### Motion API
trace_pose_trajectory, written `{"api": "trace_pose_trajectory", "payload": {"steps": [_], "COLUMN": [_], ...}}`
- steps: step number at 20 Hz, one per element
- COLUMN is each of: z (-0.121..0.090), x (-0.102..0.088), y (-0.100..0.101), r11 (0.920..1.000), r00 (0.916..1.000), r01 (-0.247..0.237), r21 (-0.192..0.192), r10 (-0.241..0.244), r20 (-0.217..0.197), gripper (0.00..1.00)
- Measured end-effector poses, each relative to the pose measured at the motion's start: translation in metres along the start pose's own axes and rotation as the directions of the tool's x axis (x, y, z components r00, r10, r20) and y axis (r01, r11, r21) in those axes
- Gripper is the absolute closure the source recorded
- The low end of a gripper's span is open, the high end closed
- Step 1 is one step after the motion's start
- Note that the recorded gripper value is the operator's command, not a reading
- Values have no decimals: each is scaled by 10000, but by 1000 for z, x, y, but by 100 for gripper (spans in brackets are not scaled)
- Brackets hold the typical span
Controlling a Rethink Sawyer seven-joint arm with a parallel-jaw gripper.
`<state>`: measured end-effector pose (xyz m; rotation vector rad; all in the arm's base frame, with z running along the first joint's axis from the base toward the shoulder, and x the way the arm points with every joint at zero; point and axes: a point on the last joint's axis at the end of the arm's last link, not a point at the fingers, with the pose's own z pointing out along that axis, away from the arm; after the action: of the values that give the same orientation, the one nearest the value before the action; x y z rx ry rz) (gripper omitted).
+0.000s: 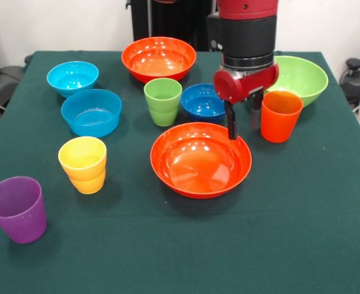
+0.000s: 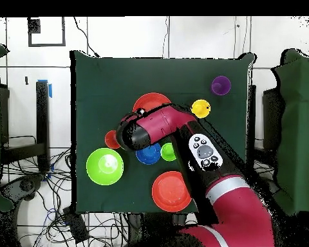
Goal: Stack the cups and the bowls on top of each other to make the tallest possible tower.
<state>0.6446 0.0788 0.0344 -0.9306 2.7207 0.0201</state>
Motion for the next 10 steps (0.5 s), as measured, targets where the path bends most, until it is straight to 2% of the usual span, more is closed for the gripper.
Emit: {"api": "trace_pose_trajectory", "payload": {"steps": [10], "z": [-11], "x": [-10], "y": [5], "r11": [9999], "r00": [9999], "r01": [109], "r21": [-53], "r10": [-109], "r20": [31], "gripper": [0]}}
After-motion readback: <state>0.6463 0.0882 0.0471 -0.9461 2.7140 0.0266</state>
